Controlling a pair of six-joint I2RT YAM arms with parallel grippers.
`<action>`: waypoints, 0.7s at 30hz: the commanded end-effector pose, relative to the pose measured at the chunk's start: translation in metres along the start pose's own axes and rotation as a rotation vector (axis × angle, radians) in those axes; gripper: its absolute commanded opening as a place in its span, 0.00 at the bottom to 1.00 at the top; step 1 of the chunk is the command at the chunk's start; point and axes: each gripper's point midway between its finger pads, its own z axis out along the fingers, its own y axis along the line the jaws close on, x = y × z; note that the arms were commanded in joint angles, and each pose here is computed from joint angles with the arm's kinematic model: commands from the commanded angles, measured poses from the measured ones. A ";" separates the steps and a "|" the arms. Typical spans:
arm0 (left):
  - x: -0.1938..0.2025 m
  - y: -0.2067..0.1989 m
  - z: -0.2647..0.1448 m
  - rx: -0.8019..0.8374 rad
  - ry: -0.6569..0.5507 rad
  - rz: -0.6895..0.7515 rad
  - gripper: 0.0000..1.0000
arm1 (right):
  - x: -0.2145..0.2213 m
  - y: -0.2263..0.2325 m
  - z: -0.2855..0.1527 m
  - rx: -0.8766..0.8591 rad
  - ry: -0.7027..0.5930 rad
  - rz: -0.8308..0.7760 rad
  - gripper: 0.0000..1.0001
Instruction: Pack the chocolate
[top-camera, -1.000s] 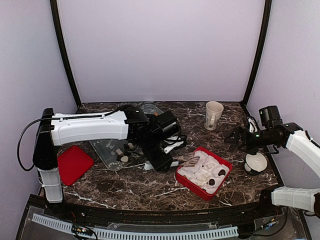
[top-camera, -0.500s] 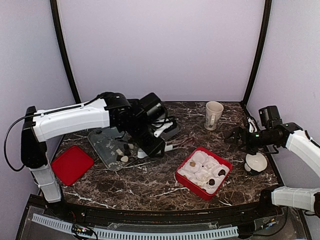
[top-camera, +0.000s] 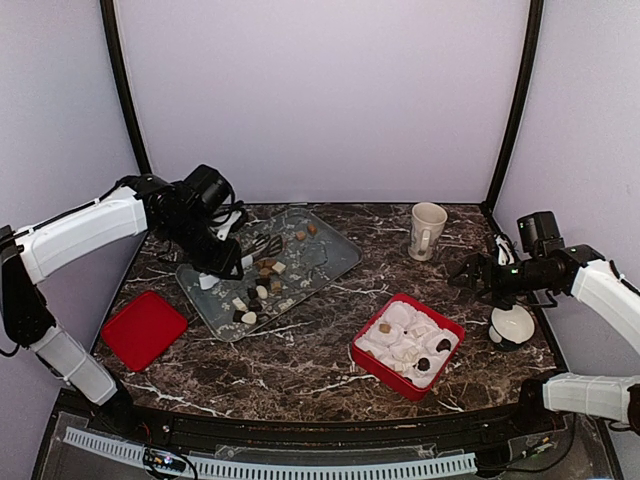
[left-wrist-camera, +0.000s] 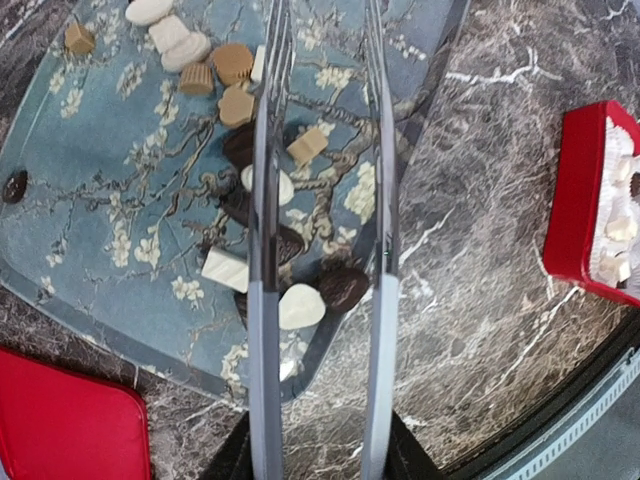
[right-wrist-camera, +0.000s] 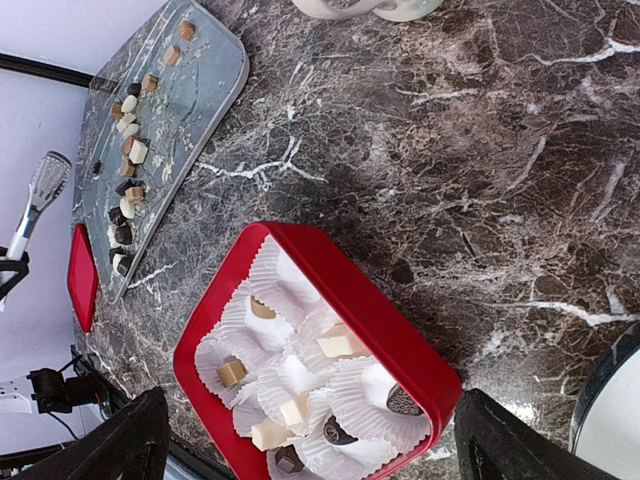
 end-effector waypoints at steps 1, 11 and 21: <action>0.021 0.003 0.001 0.024 0.049 0.046 0.34 | -0.008 0.005 -0.003 -0.024 -0.034 -0.013 1.00; 0.031 0.008 0.025 0.015 0.128 0.225 0.35 | -0.008 0.005 -0.002 -0.024 -0.027 -0.013 1.00; 0.023 0.035 0.040 -0.140 0.151 0.377 0.35 | -0.008 0.004 0.000 -0.023 -0.020 -0.006 1.00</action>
